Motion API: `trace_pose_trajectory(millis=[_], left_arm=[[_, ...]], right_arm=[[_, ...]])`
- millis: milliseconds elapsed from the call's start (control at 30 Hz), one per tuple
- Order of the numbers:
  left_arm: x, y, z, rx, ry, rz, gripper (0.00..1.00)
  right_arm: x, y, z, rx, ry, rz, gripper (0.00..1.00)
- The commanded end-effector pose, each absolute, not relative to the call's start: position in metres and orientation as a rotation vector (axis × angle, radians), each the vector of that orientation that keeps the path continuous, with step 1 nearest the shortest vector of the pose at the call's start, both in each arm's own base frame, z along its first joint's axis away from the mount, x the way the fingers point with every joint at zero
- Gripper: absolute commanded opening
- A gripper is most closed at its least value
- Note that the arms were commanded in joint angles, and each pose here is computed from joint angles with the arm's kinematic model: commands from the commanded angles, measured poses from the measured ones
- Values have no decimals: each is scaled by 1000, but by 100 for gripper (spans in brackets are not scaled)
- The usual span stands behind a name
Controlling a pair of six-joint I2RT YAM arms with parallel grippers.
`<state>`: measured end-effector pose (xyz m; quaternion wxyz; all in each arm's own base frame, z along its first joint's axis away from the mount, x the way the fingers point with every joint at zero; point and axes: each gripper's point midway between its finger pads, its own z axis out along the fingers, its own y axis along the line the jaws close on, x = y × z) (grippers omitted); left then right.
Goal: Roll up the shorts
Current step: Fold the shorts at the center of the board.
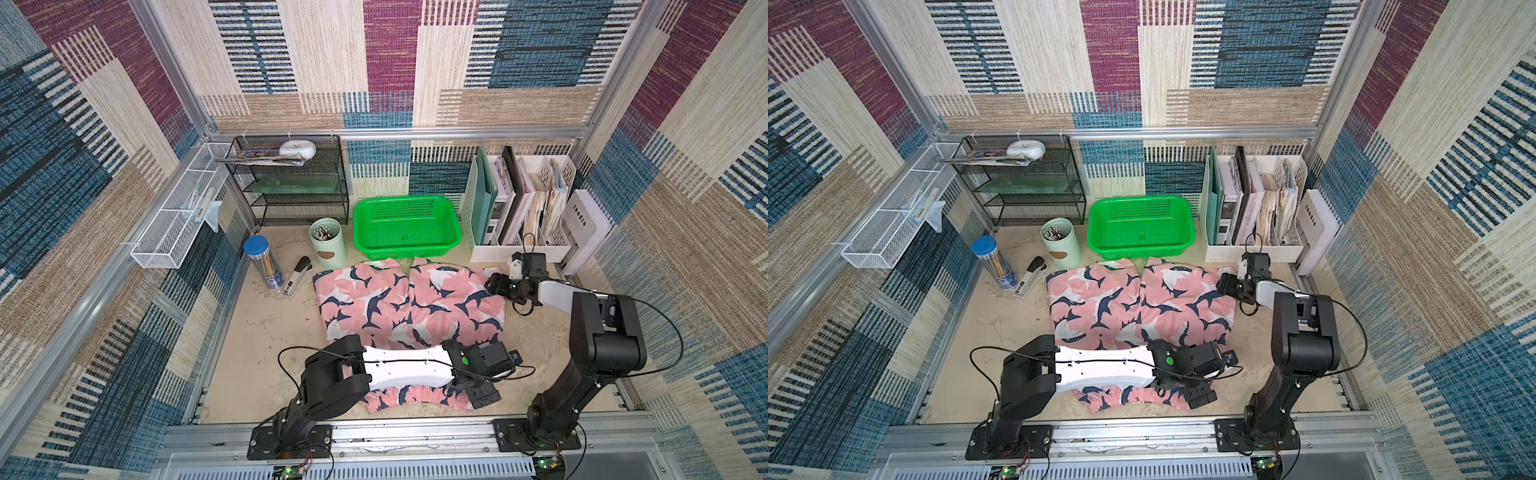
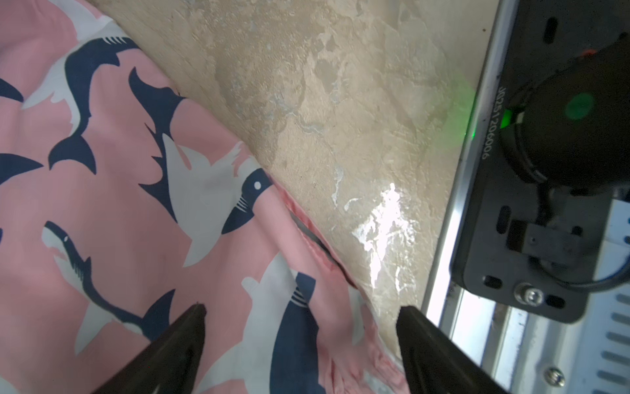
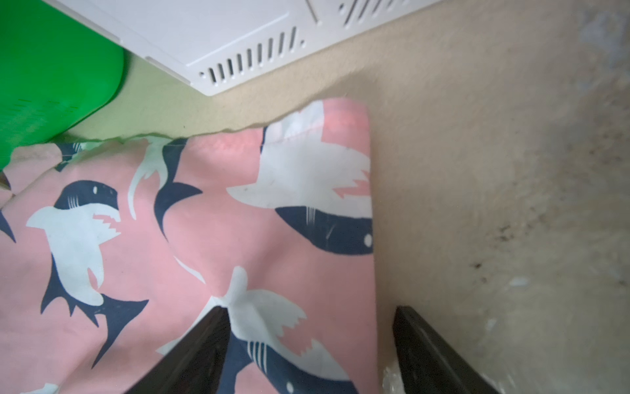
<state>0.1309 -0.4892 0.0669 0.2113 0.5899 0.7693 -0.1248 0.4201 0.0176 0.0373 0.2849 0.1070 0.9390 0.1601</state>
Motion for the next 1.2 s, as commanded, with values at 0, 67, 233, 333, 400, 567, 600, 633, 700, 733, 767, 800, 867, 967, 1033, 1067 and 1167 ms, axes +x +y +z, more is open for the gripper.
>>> trace_pose_trajectory(millis=[0,67,233,333,400,567,600,633,700,733,767,800,867,967,1033,1067,1167], left_arm=[[127,-489,62,1715,2152,-355,91],[129,-490,58,1726,2169,-344,91],[135,-488,46,1736,2235,-304,84],[137,-485,39,1741,2282,-298,73],[139,-483,34,1735,2309,-300,65],[140,-481,32,1733,2356,-314,58],[140,-480,31,1733,2361,-316,56],[140,-480,31,1730,2366,-321,50],[141,-480,29,1729,2379,-337,36],[140,-481,28,1732,2385,-346,28],[141,-481,28,1730,2393,-357,15],[142,-480,28,1723,2406,-364,0],[143,-480,29,1713,2422,-380,0],[144,-480,32,1706,2425,-392,0],[146,-481,36,1694,2419,-396,0],[148,-482,39,1685,2412,-394,0],[161,-491,64,1615,2373,-404,0]], right_arm=[[414,26,27,300,2552,497,80],[414,28,24,299,2558,519,79],[414,31,18,300,2565,545,76],[413,29,13,302,2582,526,75],[411,28,10,305,2591,520,73],[411,30,6,300,2597,538,67],[411,29,5,304,2599,530,65],[410,28,5,306,2601,527,62],[410,28,5,309,2599,529,55],[410,28,7,305,2594,532,50],[410,29,8,304,2589,534,46],[410,28,9,302,2584,534,39],[411,27,14,299,2572,533,18],[411,22,24,314,2546,503,0],[412,15,35,328,2514,473,0],[412,12,41,334,2499,460,0],[414,15,64,290,2448,478,0]])
